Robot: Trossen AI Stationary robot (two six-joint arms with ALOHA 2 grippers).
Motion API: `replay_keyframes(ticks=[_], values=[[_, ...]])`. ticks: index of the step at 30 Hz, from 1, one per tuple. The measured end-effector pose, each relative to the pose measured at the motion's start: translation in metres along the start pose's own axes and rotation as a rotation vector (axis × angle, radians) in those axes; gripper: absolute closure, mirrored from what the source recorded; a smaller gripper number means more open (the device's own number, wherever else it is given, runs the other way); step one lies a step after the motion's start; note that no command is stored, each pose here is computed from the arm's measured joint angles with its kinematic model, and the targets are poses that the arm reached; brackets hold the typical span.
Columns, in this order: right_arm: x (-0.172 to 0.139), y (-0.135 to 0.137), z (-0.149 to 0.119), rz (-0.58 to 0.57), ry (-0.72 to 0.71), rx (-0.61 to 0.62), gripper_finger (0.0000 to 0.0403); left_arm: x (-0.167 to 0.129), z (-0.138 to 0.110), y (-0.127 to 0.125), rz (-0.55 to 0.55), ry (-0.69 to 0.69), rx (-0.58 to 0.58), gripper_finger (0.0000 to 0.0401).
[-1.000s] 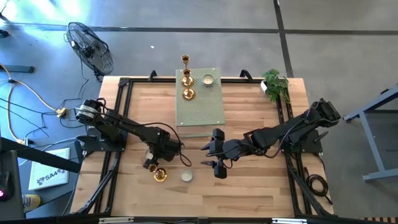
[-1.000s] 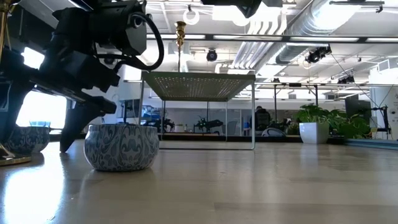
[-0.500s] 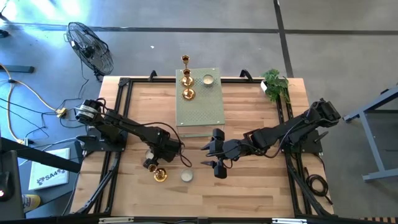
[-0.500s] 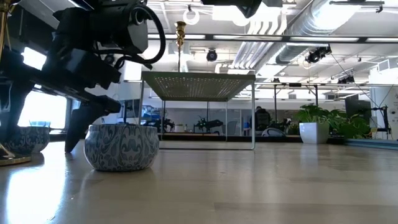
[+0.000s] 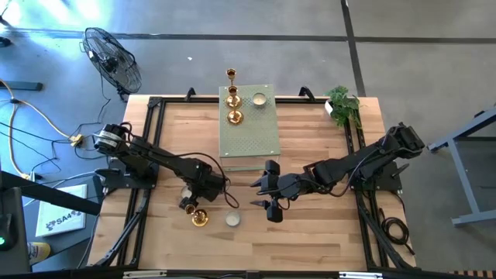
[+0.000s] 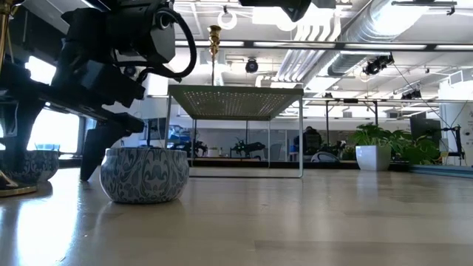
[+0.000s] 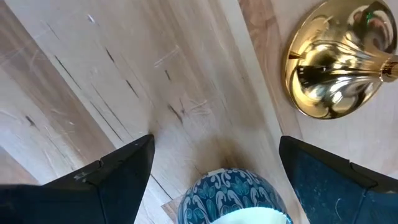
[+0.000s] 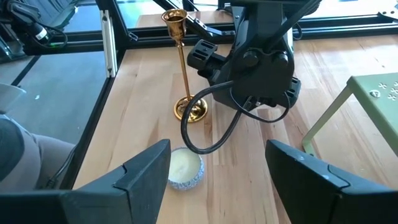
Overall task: Pick & Place candle stick holders
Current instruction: Put the top blue scented candle on the shelf aligned with the other blue scented candle
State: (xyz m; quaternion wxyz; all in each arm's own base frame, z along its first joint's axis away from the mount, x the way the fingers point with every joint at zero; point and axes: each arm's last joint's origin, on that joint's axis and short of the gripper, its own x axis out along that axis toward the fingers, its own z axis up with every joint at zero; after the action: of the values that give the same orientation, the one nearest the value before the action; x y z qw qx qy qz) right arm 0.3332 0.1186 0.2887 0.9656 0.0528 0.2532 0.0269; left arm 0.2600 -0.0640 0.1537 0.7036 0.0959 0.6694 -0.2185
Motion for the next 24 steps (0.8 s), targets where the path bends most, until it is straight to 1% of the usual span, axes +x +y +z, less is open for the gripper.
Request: replay_keyframes(ticks=[4,10,16,19,24], values=[[0.0,0.0,0.0,0.0,0.0,-0.005,0.0144,0.0,-0.0001,0.0,0.004,0.002,0.0,0.0047],[0.0,-0.0001,0.0,0.0,0.001,-0.005,0.0144,-0.0002,-0.0002,-0.0002,0.004,0.002,-0.003,0.0005],[0.0,0.0,-0.0001,0.0,0.001,-0.005,0.0144,-0.0003,0.0,0.0,0.01,0.0,-0.047,0.0003],[0.0,0.0,-0.0001,0.0,0.001,-0.003,0.0144,-0.0024,-0.0025,-0.0009,-0.009,0.014,-0.067,0.0004],[0.0,-0.0003,-0.0015,-0.002,0.015,-0.006,0.0144,-0.0046,-0.0041,0.0039,-0.011,0.007,-0.039,0.001]])
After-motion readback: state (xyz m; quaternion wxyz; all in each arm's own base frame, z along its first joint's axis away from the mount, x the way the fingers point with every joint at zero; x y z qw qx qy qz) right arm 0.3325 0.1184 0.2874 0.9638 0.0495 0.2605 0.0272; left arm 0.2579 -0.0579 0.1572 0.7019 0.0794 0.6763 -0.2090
